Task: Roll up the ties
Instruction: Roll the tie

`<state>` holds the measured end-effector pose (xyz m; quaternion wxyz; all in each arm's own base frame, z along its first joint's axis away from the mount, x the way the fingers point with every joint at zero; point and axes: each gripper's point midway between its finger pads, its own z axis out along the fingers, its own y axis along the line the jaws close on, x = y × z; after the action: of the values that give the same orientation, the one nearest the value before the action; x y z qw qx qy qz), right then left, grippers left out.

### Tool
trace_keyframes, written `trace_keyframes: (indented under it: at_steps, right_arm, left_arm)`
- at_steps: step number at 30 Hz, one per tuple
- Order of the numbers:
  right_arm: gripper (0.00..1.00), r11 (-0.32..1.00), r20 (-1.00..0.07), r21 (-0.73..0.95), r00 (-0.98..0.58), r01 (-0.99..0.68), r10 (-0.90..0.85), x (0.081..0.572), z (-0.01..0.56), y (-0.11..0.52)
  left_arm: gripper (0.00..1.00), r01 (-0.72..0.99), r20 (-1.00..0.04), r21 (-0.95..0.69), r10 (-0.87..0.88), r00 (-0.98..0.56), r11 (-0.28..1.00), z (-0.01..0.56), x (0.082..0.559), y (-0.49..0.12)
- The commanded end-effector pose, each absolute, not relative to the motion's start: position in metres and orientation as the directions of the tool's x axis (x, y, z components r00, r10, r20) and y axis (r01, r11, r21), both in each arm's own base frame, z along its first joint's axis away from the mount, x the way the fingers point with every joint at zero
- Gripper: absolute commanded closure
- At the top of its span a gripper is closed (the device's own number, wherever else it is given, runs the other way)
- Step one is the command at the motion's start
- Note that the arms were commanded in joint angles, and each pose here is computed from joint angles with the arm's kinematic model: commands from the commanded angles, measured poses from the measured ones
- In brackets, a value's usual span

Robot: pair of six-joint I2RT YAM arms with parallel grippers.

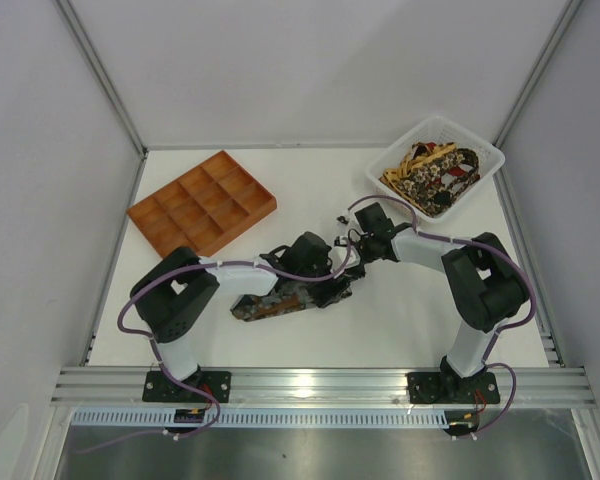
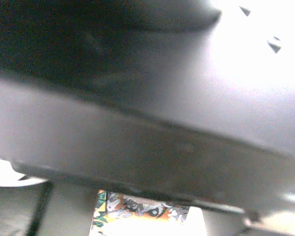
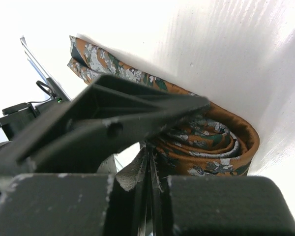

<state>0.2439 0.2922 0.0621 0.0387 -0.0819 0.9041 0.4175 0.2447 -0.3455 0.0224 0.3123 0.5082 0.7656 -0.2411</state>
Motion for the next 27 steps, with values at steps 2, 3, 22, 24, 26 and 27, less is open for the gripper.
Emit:
trace_keyframes:
  at_steps: [2, 3, 22, 24, 26, 27]
  right_arm:
    - [0.92, 0.600, -0.186, 0.765, -0.973, -0.232, -0.140, 0.243, 0.078, 0.299]
    - [0.92, 0.603, -0.182, 0.764, -0.973, -0.229, -0.138, 0.241, 0.076, 0.298]
    - [0.73, 0.624, -0.235, 0.741, -0.967, -0.247, -0.103, 0.246, 0.106, 0.288]
    - [0.73, 0.629, -0.225, 0.740, -0.969, -0.239, -0.103, 0.246, 0.101, 0.287]
    - [0.74, 0.633, -0.215, 0.738, -0.971, -0.233, -0.107, 0.245, 0.094, 0.287]
    - [0.75, 0.634, -0.200, 0.741, -0.974, -0.221, -0.106, 0.243, 0.090, 0.286]
  left_arm:
    - [0.17, 0.918, -0.777, -0.103, 0.544, -0.315, 0.384, 0.048, 0.245, -0.355]
    - [0.16, 0.914, -0.781, -0.106, 0.535, -0.320, 0.392, 0.051, 0.246, -0.353]
    - [0.47, 0.901, -0.784, -0.127, 0.514, -0.348, 0.416, 0.054, 0.250, -0.349]
    - [0.45, 0.899, -0.782, -0.130, 0.513, -0.353, 0.419, 0.053, 0.249, -0.347]
    - [0.41, 0.898, -0.783, -0.133, 0.511, -0.355, 0.420, 0.053, 0.249, -0.347]
    - [0.38, 0.897, -0.781, -0.135, 0.512, -0.357, 0.421, 0.052, 0.248, -0.347]
